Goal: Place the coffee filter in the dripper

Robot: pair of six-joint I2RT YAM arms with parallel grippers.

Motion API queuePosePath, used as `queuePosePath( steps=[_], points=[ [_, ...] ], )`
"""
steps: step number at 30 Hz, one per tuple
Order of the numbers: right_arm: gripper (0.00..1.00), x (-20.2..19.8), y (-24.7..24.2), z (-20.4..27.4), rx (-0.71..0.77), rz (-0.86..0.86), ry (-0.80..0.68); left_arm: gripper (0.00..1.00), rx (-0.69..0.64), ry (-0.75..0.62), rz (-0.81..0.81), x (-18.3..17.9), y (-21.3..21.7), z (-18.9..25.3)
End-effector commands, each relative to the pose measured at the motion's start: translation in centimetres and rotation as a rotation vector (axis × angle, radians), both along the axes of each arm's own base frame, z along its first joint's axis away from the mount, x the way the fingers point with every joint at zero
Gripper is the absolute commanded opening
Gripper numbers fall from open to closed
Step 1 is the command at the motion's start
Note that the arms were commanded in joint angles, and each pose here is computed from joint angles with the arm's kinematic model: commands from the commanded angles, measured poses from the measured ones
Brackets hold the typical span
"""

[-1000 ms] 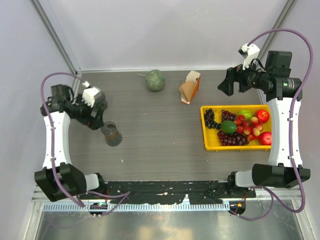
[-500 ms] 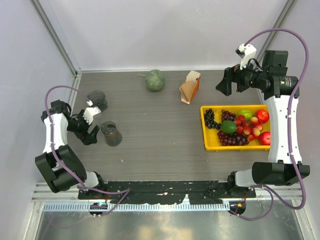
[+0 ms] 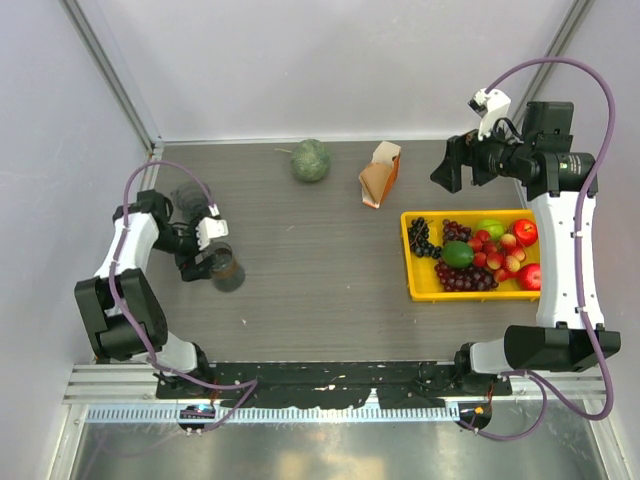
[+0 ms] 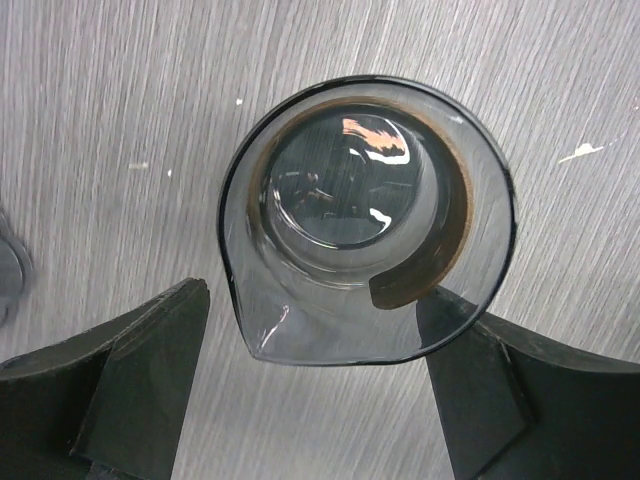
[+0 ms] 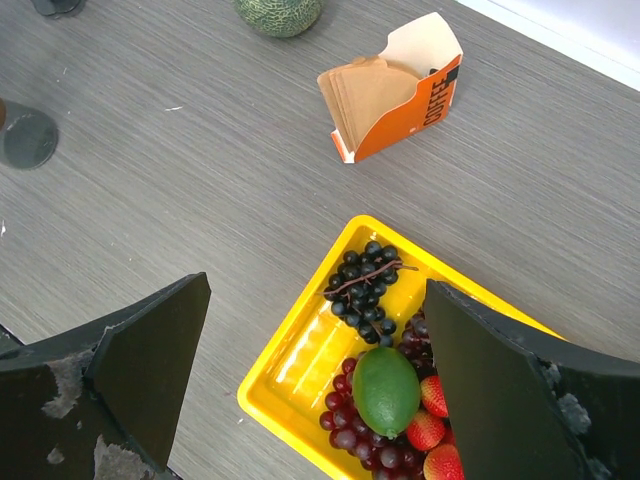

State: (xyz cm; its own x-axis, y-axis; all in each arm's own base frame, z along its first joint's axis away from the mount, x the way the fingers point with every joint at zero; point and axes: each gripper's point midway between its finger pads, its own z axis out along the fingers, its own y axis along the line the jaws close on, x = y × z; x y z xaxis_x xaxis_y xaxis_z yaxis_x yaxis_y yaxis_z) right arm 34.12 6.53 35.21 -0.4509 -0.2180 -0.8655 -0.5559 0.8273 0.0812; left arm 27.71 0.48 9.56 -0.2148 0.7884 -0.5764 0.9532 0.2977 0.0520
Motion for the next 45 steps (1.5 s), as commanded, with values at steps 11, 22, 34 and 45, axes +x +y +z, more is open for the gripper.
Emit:
queuePosePath(
  steps=[11, 22, 34, 45],
  points=[
    [0.96, -1.5, -0.2, 1.8, -0.024, -0.020, -0.077, 0.82, -0.104, -0.040, -0.056, 0.8, -9.3, 1.5],
    [0.96, -1.5, -0.4, 2.0, -0.045, -0.018, -0.092, 0.84, -0.168, -0.006, -0.030, 0.7, -15.6, 2.8],
    [0.95, -1.5, -0.1, 1.6, -0.035, 0.000, -0.079, 0.99, -0.041, 0.004, -0.253, -1.0, -9.0, 5.0],
    [0.95, -1.2, -0.3, 1.8, -0.030, -0.018, -0.078, 1.00, 0.049, 0.010, -0.429, -0.9, -7.8, 2.8]
  ],
)
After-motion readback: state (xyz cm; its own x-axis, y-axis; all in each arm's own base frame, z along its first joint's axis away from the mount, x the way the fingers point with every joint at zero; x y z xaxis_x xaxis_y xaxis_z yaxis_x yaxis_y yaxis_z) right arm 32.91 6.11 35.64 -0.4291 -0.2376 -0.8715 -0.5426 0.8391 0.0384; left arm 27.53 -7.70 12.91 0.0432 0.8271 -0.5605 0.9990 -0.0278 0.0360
